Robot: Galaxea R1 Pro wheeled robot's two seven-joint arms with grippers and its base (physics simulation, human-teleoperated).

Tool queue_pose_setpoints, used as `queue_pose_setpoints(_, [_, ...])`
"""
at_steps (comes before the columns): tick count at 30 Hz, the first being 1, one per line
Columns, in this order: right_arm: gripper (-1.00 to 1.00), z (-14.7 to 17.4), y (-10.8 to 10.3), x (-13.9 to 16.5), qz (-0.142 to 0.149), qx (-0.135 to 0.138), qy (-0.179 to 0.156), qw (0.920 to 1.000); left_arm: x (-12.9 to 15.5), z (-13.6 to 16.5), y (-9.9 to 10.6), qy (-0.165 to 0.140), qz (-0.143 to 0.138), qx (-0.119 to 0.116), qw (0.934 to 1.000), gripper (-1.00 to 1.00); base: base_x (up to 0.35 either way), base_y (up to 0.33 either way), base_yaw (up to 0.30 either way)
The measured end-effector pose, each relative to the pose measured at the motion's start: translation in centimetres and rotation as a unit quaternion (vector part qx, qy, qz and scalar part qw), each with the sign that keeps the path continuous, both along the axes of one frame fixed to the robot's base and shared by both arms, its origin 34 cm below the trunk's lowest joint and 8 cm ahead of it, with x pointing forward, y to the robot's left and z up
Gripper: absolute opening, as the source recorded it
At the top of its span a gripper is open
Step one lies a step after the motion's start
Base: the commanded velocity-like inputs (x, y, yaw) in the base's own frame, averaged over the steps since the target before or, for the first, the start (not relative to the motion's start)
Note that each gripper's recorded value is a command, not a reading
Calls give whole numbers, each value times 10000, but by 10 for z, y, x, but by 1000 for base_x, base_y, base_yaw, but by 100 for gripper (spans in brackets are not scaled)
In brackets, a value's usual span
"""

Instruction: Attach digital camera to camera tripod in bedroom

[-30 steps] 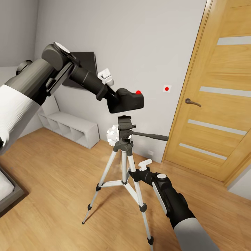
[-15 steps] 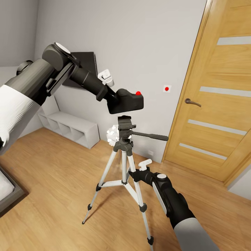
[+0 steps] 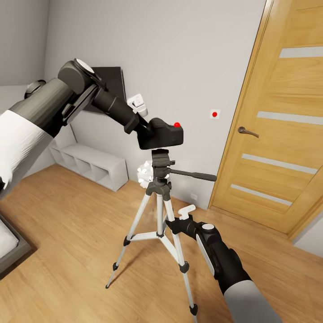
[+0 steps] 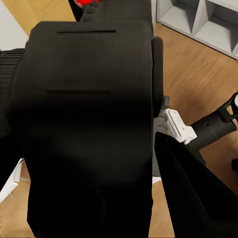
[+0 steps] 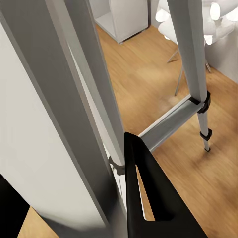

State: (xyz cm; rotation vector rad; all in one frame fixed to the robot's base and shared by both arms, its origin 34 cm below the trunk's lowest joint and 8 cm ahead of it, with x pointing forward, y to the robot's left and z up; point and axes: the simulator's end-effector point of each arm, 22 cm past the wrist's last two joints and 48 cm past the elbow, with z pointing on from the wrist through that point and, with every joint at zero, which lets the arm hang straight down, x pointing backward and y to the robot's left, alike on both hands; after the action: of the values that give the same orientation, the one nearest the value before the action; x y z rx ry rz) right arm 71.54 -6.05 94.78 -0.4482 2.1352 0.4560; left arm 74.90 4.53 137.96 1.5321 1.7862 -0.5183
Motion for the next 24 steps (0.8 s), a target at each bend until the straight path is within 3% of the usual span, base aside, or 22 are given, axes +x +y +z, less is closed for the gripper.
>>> queue_pose_setpoints(10, [-100, 0, 0, 0, 0, 0, 0, 10000, 2, -19, -2, 58, 28, 272, 9996, -100, 0, 0, 0])
queue_pose_setpoints(24, [-100, 0, 0, 0, -1, 1, 2, 10000, 2, -24, -3, 89, 22, 319, 9995, -100, 0, 0, 0])
